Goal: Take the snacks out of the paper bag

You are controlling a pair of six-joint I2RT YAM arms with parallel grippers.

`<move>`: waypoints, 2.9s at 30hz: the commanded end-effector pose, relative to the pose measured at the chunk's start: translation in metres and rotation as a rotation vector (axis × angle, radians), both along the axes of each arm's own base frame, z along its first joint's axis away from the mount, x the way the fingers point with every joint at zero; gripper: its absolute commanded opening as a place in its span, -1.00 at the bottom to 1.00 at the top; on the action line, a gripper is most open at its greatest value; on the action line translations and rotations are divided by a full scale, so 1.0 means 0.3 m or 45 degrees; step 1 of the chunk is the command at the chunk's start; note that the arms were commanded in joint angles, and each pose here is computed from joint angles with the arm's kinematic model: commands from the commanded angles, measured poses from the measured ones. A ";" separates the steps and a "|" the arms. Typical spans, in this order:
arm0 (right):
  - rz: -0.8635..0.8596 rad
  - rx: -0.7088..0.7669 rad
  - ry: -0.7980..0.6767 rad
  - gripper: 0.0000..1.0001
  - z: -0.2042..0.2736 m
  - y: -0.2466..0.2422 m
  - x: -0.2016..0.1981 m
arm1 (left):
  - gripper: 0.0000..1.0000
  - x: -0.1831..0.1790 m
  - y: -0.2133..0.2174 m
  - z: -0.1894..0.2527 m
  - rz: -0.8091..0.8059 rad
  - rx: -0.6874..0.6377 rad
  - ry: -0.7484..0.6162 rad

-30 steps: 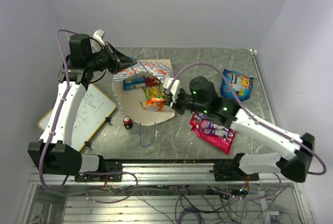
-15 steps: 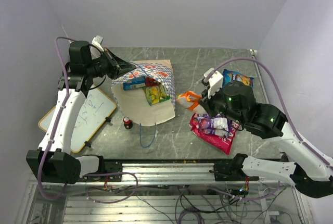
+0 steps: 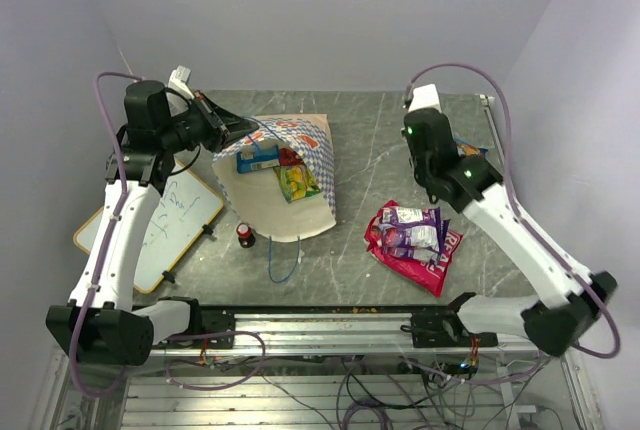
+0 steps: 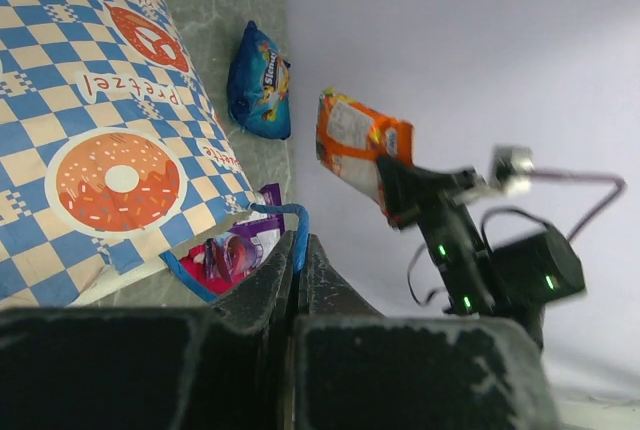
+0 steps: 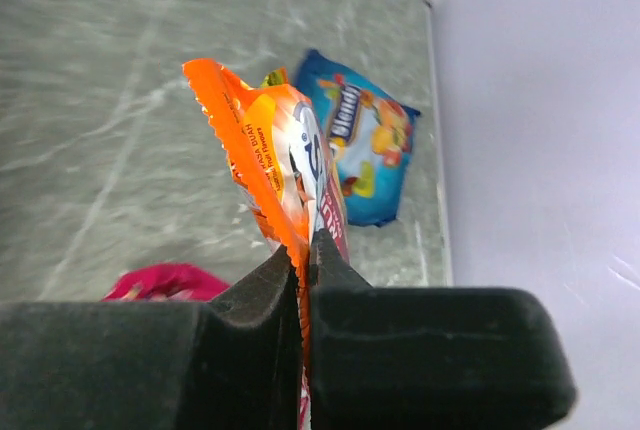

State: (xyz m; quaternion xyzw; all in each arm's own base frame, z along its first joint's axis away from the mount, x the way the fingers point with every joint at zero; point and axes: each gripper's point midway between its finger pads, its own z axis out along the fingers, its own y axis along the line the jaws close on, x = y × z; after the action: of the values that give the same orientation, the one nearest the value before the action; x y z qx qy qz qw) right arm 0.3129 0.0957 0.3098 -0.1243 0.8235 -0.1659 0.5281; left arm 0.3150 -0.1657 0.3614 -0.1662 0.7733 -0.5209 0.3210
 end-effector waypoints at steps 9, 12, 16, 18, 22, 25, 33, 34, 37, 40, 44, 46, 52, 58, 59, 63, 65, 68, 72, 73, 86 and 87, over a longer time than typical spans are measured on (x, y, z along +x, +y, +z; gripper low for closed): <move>-0.543 -0.052 -0.018 -1.00 -0.116 -0.161 0.412 | -0.86 0.038 0.005 0.072 0.068 -0.078 -0.124; -0.597 -0.049 0.010 -1.00 -0.166 -0.183 0.441 | -0.86 0.042 0.006 0.066 0.069 -0.070 -0.117; -0.677 -0.066 0.075 -1.00 -0.241 -0.267 0.464 | -0.86 0.040 0.002 0.068 0.061 -0.083 -0.112; -0.720 -0.081 0.091 -1.00 -0.257 -0.319 0.479 | -0.86 0.037 -0.001 0.060 0.046 -0.073 -0.096; -0.797 -0.108 0.116 -1.00 -0.284 -0.414 0.507 | -0.86 0.033 -0.011 0.035 -0.002 -0.044 -0.065; -0.849 -0.148 0.149 -1.00 -0.329 -0.494 0.507 | -0.86 0.029 -0.019 0.016 -0.033 -0.045 -0.041; -0.848 -0.318 0.284 -1.00 -0.526 -0.552 0.508 | -0.86 0.025 -0.037 -0.029 -0.094 -0.068 0.013; -0.840 -0.323 0.294 -1.00 -0.543 -0.549 0.512 | -0.86 0.019 -0.037 -0.027 -0.098 -0.063 0.010; -0.801 -0.341 0.331 -1.00 -0.589 -0.536 0.524 | -0.86 0.009 -0.034 -0.041 -0.101 -0.035 0.020; -0.747 -0.324 0.360 -1.00 -0.619 -0.484 0.542 | -0.86 0.011 -0.046 -0.051 -0.124 -0.046 0.029; -0.686 -0.347 0.437 -1.00 -0.716 -0.413 0.547 | -0.86 0.015 -0.067 -0.044 -0.150 -0.052 0.021; -0.678 -0.312 0.465 -1.00 -0.756 -0.392 0.541 | -0.86 0.012 -0.077 -0.041 -0.165 -0.050 0.017; -0.658 -0.315 0.491 -1.00 -0.841 -0.390 0.556 | -0.86 -0.003 -0.096 -0.043 -0.194 -0.039 0.016; -0.609 -0.296 0.439 -1.00 -0.847 -0.400 0.617 | -0.86 -0.015 -0.109 -0.035 -0.214 -0.037 0.011; -0.601 -0.283 0.432 -1.00 -0.847 -0.402 0.624 | -0.86 -0.016 -0.110 -0.033 -0.216 -0.036 0.010; -0.593 -0.218 0.426 -1.00 -0.839 -0.400 0.630 | -0.86 -0.013 -0.109 -0.022 -0.213 -0.030 0.000; -0.565 -0.162 0.403 -0.97 -0.807 -0.381 0.634 | -0.86 -0.012 -0.109 -0.021 -0.210 -0.029 -0.001; -0.539 -0.104 0.355 -0.70 -0.728 -0.360 0.647 | -0.86 -0.012 -0.109 -0.021 -0.208 -0.031 0.001; -0.518 -0.036 0.279 -0.15 -0.564 -0.339 0.648 | -0.86 -0.007 -0.111 -0.024 -0.207 -0.044 0.008; -0.513 -0.019 0.258 0.04 -0.523 -0.334 0.644 | -0.86 -0.006 -0.112 -0.021 -0.207 -0.047 0.007; 0.133 0.266 0.329 0.77 -0.418 0.195 0.211 | -0.86 -0.016 -0.113 -0.021 -0.213 -0.039 0.016; 0.199 0.282 0.346 0.78 -0.426 0.248 0.162 | -0.86 -0.019 -0.114 -0.024 -0.215 -0.034 0.018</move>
State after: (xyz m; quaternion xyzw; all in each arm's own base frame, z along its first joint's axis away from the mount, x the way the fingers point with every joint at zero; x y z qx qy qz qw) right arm 0.4166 0.1043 0.2109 -0.0760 0.8758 -0.1014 0.4658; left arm 0.3185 -0.1948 0.3444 -0.1302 0.7818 -0.5471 0.2693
